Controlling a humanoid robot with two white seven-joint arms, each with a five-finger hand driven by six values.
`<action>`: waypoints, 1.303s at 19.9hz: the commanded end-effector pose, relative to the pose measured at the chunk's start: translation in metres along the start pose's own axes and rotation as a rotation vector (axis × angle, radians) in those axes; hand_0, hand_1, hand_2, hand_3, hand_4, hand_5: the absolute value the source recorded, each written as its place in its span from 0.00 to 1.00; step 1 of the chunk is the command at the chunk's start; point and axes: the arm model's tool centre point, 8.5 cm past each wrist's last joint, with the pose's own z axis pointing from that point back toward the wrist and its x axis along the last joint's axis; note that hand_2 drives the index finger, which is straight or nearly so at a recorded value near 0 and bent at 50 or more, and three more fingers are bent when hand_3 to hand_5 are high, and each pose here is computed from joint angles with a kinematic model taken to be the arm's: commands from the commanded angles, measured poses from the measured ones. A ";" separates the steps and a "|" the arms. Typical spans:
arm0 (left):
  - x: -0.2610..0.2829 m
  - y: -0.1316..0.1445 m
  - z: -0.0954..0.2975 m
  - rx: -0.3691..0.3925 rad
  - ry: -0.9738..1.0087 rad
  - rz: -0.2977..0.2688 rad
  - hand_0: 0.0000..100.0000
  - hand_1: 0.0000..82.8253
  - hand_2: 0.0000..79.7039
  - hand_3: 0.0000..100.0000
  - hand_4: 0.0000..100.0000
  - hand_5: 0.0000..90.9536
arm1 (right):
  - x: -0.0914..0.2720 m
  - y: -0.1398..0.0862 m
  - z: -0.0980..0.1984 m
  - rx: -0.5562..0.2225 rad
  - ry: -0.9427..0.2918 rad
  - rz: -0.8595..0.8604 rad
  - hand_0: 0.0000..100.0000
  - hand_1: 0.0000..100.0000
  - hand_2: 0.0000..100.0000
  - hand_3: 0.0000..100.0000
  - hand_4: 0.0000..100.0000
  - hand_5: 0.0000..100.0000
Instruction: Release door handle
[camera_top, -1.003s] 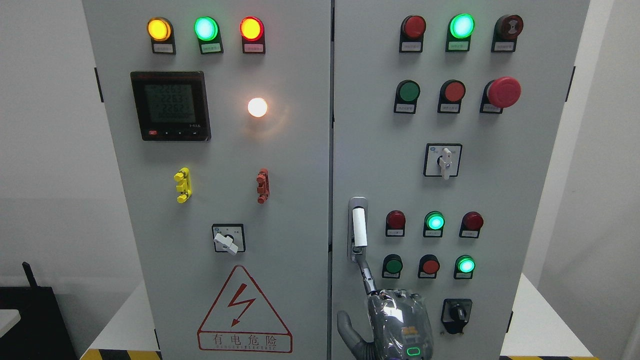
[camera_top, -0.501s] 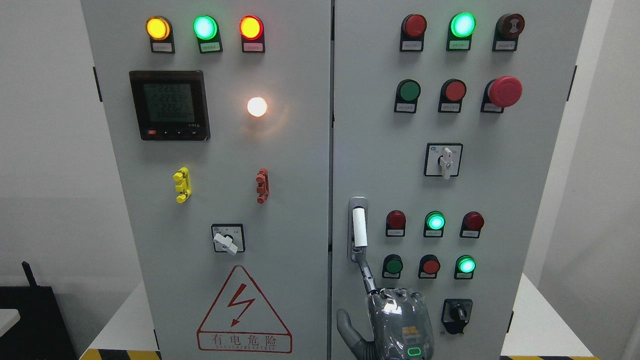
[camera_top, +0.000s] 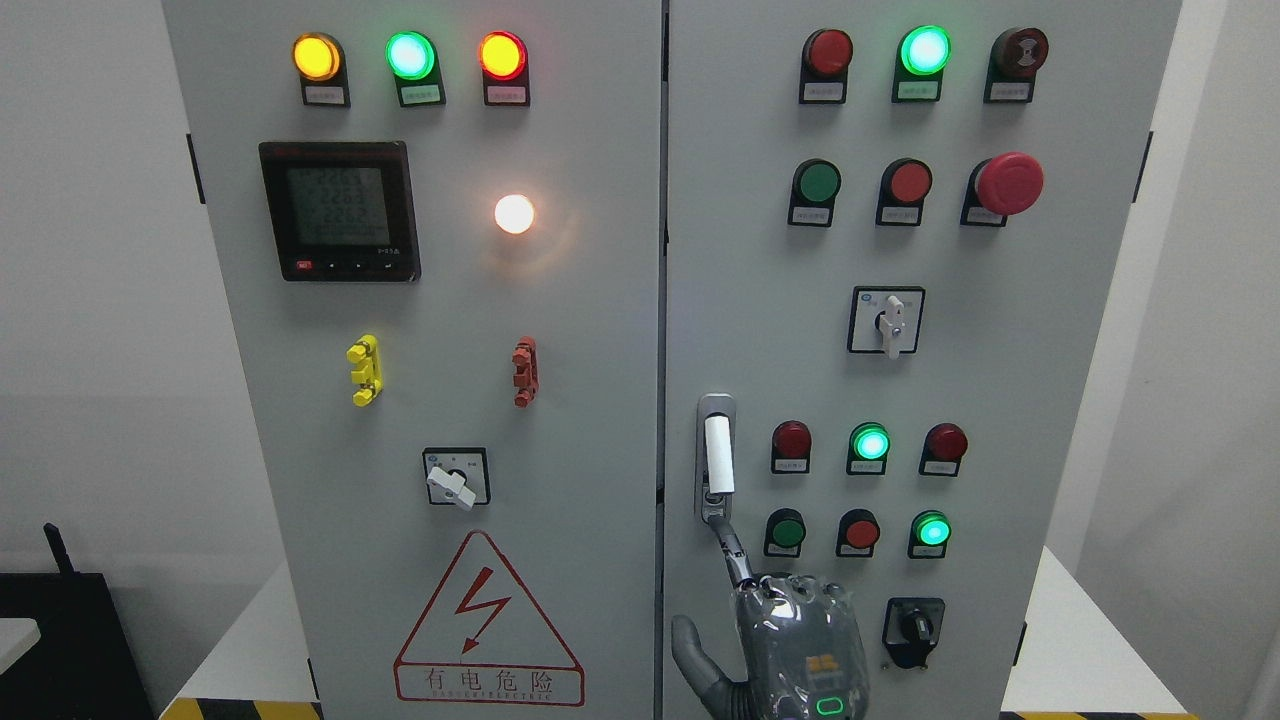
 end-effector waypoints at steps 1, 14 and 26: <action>0.003 0.000 0.000 -0.002 -0.010 -0.027 0.12 0.47 0.00 0.00 0.00 0.00 | -0.003 -0.006 0.000 -0.051 -0.005 -0.025 0.45 0.38 0.61 1.00 0.91 0.97; 0.003 0.000 0.000 -0.002 -0.010 -0.027 0.12 0.47 0.00 0.00 0.00 0.00 | -0.006 -0.010 -0.003 -0.080 0.017 -0.062 0.40 0.35 0.99 1.00 0.92 0.96; 0.003 0.000 0.000 -0.002 -0.010 -0.027 0.12 0.47 0.00 0.00 0.00 0.00 | -0.004 -0.035 -0.040 -0.146 -0.006 -0.042 0.30 0.35 1.00 1.00 1.00 0.97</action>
